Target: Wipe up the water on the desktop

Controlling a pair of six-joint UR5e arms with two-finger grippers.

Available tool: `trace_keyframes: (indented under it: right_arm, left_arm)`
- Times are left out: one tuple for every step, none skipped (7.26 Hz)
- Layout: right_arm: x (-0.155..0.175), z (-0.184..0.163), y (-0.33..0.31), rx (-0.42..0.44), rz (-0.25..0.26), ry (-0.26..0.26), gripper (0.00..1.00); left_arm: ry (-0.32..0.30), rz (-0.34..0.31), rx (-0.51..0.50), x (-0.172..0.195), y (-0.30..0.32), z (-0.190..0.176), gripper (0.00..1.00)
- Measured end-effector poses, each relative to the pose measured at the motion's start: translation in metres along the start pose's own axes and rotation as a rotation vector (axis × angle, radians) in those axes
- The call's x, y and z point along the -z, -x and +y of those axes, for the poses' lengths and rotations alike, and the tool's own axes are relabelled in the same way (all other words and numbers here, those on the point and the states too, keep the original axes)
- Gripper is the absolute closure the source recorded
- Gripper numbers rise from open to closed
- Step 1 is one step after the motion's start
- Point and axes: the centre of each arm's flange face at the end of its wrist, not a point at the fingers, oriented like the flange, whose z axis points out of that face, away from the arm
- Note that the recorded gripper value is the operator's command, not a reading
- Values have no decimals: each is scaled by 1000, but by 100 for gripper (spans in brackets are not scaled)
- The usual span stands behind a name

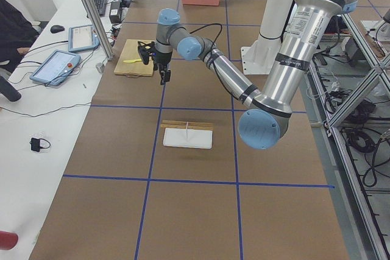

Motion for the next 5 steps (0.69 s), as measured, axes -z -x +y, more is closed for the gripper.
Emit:
trace_keyframes:
  right_arm:
    - [11,-19,3,-41,-4,17,0]
    - [16,-27,4,-87,-5,21,0]
    - [19,-32,6,-101,-2,9,0]
    - [22,-34,7,-85,6,-16,0]
    - [16,-28,4,-72,11,-30,0]
  left_arm:
    - [11,-29,-81,12,22,-23,2]
    - [20,-70,-170,23,47,-47,2]
    - [32,-106,-252,30,84,-68,2]
    - [60,-123,-340,33,134,-87,2]
    - [94,-121,-439,37,189,-103,2]
